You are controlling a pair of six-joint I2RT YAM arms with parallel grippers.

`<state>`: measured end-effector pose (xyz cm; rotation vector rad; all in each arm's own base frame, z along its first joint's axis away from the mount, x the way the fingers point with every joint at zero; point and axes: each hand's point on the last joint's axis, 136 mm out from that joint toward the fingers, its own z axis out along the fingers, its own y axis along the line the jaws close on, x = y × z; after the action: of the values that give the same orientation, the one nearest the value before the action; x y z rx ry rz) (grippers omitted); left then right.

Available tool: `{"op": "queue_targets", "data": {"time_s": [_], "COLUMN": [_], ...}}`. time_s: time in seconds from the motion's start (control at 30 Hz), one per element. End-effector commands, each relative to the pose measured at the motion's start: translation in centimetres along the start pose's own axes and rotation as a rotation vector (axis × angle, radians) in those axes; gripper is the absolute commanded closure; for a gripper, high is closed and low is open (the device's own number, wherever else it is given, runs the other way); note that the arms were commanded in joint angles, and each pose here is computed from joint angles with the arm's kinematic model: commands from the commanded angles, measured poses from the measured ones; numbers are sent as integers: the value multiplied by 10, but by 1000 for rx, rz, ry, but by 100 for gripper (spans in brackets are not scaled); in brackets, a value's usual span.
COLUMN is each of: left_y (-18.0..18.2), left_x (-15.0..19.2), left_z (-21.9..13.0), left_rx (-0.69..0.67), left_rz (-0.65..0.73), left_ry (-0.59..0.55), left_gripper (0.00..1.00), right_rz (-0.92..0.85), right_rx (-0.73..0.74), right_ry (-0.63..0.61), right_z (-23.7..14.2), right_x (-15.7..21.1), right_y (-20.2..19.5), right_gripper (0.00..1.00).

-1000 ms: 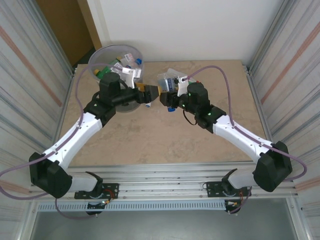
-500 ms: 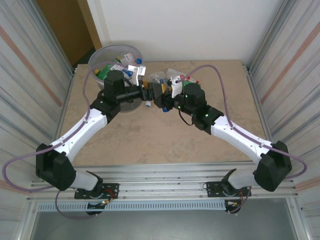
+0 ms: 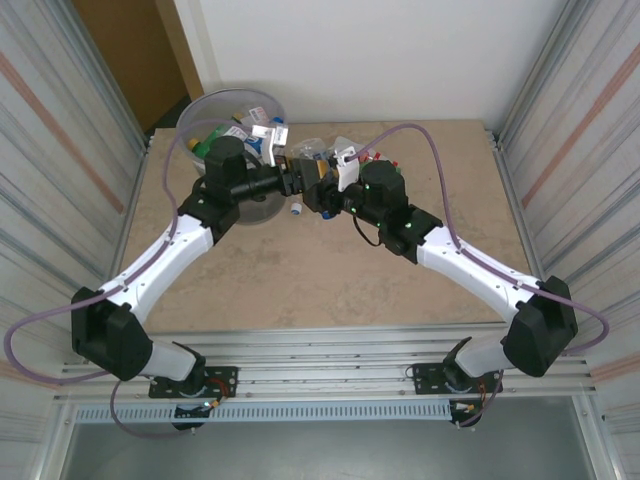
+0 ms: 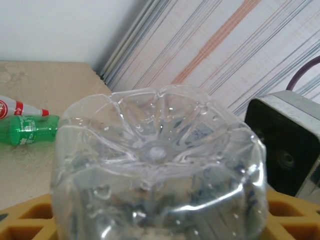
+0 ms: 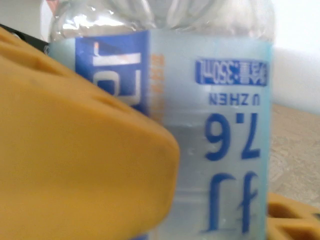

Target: Put the plastic bottles in the bin

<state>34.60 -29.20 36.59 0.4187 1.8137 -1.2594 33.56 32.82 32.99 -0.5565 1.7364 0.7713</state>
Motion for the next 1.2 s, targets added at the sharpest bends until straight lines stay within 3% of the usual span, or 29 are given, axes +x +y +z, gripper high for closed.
{"op": "queue_targets", "data": {"time_s": [0.0, 0.2, 0.43, 0.63, 0.9, 1.17], "left_y": [-18, -9, 30, 82, 135, 157], "left_x": [-18, -60, -120, -153, -182, -194], "left_z": [-8, -37, -92, -126, -139, -132], "left_rx": [-15, -203, -548, -852, -1173, -1300], "left_rz": [100, 251, 399, 473, 630, 730], "left_ry": [-24, -72, -134, -112, -46, -33], "left_gripper": [87, 93, 93, 93, 94, 92], "right_rz": [-28, -20, 28, 68, 99, 112], "right_rx": [-44, 49, 183, 251, 275, 275], "right_ry": [-70, -85, -90, -80, -53, -44], "right_z": [-5, -26, -54, -67, -73, -76], "right_x": [-30, -29, -20, -12, 0, 6], "right_y": [19, 4, -21, -35, -44, -47], "right_gripper": [14, 1, 2, 2, 2, 2]}}
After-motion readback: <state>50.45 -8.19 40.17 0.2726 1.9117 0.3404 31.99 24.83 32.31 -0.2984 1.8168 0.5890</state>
